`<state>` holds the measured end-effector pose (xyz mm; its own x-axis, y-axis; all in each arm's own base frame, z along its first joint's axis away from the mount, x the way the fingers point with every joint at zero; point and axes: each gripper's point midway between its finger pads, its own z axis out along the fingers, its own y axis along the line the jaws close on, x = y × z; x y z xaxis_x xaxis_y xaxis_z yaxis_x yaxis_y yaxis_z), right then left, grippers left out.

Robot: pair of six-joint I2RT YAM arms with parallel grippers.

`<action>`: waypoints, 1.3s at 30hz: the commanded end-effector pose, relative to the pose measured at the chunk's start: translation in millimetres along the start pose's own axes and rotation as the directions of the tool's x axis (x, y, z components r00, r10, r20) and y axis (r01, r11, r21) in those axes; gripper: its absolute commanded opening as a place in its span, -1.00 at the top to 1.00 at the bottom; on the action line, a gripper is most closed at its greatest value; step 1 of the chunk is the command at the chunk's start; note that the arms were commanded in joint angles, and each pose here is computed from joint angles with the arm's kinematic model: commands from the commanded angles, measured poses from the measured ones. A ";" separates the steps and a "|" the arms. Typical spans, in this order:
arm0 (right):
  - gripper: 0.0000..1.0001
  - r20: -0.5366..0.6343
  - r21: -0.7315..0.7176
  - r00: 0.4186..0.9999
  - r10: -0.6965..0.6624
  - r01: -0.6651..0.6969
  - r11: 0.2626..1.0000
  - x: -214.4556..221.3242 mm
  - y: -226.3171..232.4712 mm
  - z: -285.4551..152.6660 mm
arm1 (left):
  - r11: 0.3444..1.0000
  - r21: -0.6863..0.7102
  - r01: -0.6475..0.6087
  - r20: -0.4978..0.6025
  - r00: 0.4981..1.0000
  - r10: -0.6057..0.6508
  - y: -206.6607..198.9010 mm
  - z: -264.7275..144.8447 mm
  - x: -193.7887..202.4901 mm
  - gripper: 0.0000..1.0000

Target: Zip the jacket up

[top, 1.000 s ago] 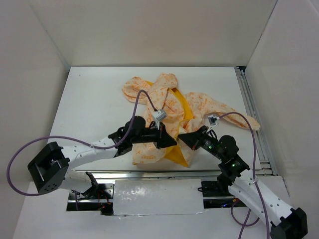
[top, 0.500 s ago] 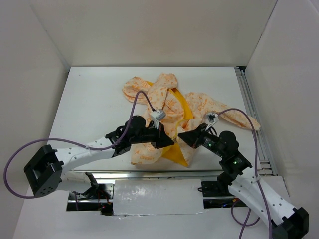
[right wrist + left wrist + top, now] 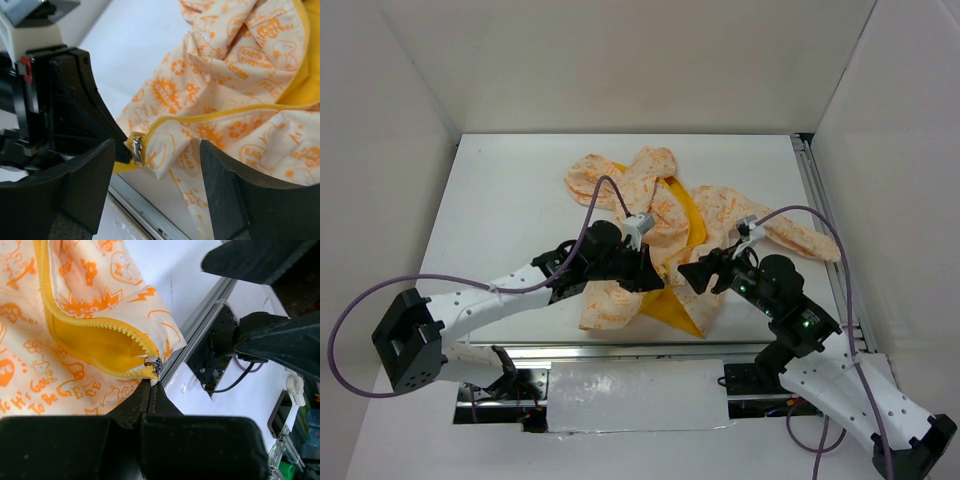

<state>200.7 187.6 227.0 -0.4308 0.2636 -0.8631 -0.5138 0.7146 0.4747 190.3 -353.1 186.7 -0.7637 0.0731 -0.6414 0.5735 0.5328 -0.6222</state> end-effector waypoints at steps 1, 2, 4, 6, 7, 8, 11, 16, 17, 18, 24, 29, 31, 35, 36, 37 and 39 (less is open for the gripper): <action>-0.47 -0.034 0.111 0.993 -0.110 0.113 0.987 -4.5 -9.6 -2.7 | 0.998 -0.038 0.048 0.004 0.999 -0.048 0.0 -3.0 -10.4 1.00; -0.46 -0.082 0.104 0.987 -0.141 0.150 0.983 2.8 -3.7 0.0 | 0.997 -0.045 0.060 0.008 0.998 -0.060 -0.2 -3.4 -13.5 1.00; -0.45 -0.086 0.187 0.981 -0.175 0.188 0.964 1.7 -10.4 3.0 | 0.994 -0.070 0.085 -0.010 0.996 -0.086 5.3 -2.6 -12.1 1.00; -0.43 -0.131 0.182 0.963 -0.236 0.257 0.949 9.9 2.3 4.3 | 0.991 -0.076 0.110 -0.010 0.994 -0.111 6.5 -3.1 -18.4 1.00; -0.43 -0.127 0.203 0.958 -0.258 0.280 0.938 8.2 2.7 4.4 | 0.990 -0.077 0.122 -0.022 0.992 -0.124 7.3 -1.6 -17.7 1.00; -0.45 -0.113 0.246 0.949 -0.295 0.314 0.917 1.5 0.3 3.7 | 0.986 -0.085 0.143 -0.018 0.989 -0.145 8.4 -2.4 -22.3 1.00; -0.44 -0.100 0.235 0.927 -0.362 0.376 0.896 0.8 15.7 3.9 | 0.974 -0.102 0.201 -0.038 0.978 -0.206 12.6 -3.1 -28.2 1.00; -0.45 -0.139 0.279 0.898 -0.416 0.439 0.854 5.2 13.0 8.0 | 0.966 -0.110 0.233 -0.057 0.969 -0.240 14.3 -2.9 -34.6 1.00; -0.49 -0.155 0.270 0.886 -0.438 0.464 0.844 7.9 15.0 11.5 | 0.968 -0.101 0.231 -0.062 0.969 -0.238 12.5 -3.4 -34.4 1.00; -0.49 -0.156 0.273 0.883 -0.443 0.470 0.839 6.7 16.1 13.7 | 0.967 -0.099 0.233 -0.062 0.969 -0.239 12.4 -3.9 -35.1 1.00; -0.35 -0.188 0.215 0.818 -0.543 0.574 0.790 8.2 30.2 29.8 | 0.969 -0.088 0.231 -0.085 0.968 -0.238 12.7 -5.0 -33.4 1.00; -0.34 -0.252 0.207 0.761 -0.598 0.646 0.735 18.7 27.0 41.1 | 0.970 -0.071 0.231 -0.087 0.968 -0.236 9.9 -8.4 -34.6 1.00; -0.21 -0.276 0.197 0.746 -0.606 0.661 0.724 23.6 26.6 43.6 | 0.971 -0.070 0.227 -0.086 0.969 -0.233 9.7 -9.3 -34.3 1.00; -0.16 -0.290 0.206 0.729 -0.620 0.680 0.704 27.8 24.6 48.4 | 0.973 -0.066 0.222 -0.092 0.969 -0.227 9.3 -10.0 -33.6 1.00; -0.16 -0.286 0.210 0.729 -0.621 0.680 0.702 26.8 24.4 49.3 | 0.975 -0.058 0.216 -0.093 0.971 -0.221 7.5 -10.5 -33.7 1.00; -0.16 -0.277 0.216 0.735 -0.619 0.676 0.705 25.2 24.9 49.7 | 0.977 -0.053 0.209 -0.095 0.972 -0.213 7.4 -10.8 -32.5 1.00; -0.11 -0.261 0.205 0.742 -0.618 0.668 0.716 25.2 28.3 51.4 | 0.981 -0.019 0.192 -0.096 0.977 -0.193 1.6 -12.8 -33.5 1.00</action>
<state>206.3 236.0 178.8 -0.2474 -0.4953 -0.8328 -0.5311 0.7882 -0.3110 217.3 -338.3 189.5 -0.9062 0.0343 -0.4214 0.3492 0.6227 -0.7002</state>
